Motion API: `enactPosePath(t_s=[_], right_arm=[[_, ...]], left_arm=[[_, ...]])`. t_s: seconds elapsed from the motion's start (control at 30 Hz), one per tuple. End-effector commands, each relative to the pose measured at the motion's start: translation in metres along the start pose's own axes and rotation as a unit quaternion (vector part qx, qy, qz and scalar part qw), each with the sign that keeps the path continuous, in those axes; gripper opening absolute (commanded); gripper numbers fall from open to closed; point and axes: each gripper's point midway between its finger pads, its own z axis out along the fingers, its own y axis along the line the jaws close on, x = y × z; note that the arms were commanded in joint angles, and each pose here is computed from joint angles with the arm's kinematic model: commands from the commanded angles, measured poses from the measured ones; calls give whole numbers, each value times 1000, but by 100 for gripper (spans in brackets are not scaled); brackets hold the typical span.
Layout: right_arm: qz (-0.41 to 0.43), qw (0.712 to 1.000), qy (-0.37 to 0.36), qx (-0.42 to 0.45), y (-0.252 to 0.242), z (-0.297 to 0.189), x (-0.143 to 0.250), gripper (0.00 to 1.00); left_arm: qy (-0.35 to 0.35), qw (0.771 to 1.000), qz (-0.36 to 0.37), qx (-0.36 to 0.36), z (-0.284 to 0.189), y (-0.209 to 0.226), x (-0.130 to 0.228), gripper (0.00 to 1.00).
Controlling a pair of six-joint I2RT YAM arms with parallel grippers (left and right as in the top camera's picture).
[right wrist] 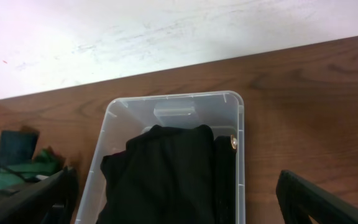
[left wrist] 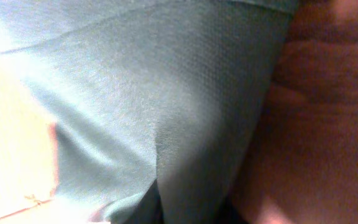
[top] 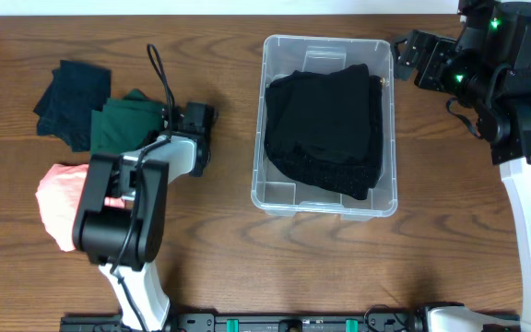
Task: Pack container
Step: 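Grasp the green cloth with the left gripper and lift, then carry the green cloth right and lower it into the bin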
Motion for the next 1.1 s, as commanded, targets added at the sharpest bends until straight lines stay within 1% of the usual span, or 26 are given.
enactPosePath(t_s=[0.0, 0.1, 0.27, 0.47, 0.6, 0.73, 0.8, 0.9, 1.0, 1.07], right_arm=[[5, 1000, -4, 3, -2, -3, -2, 99], [5, 1000, -4, 3, -2, -3, -2, 99], [5, 1000, -4, 3, -2, -3, -2, 99], [5, 1000, -4, 3, -2, -3, -2, 99], [5, 1000, -4, 3, -2, -3, -2, 99], [5, 1000, -4, 3, -2, -3, -2, 99], [5, 1000, -4, 3, -2, -3, -2, 99], [5, 1000, -4, 3, -2, -3, -2, 99], [5, 1000, -4, 3, -2, -3, -2, 99], [5, 1000, -4, 3, -2, -3, -2, 99]], left_arm=[[-37, 998, -54, -6, -27, 35, -13, 6], [-63, 995, -73, -22, -49, 67, -19, 6], [-130, 986, -106, -27, -96, 107, -32, 6], [-213, 971, -109, -22, -157, 128, -48, 6], [-281, 952, -119, -13, -204, 137, -66, 6], [-368, 922, -122, -9, -259, 142, -92, 6], [-423, 899, -117, 4, -290, 137, -107, 6], [-497, 858, -117, 52, -328, 124, -127, 6], [-545, 826, -89, 109, -347, 101, -141, 6], [-566, 810, -66, 141, -354, 82, -149, 6]])
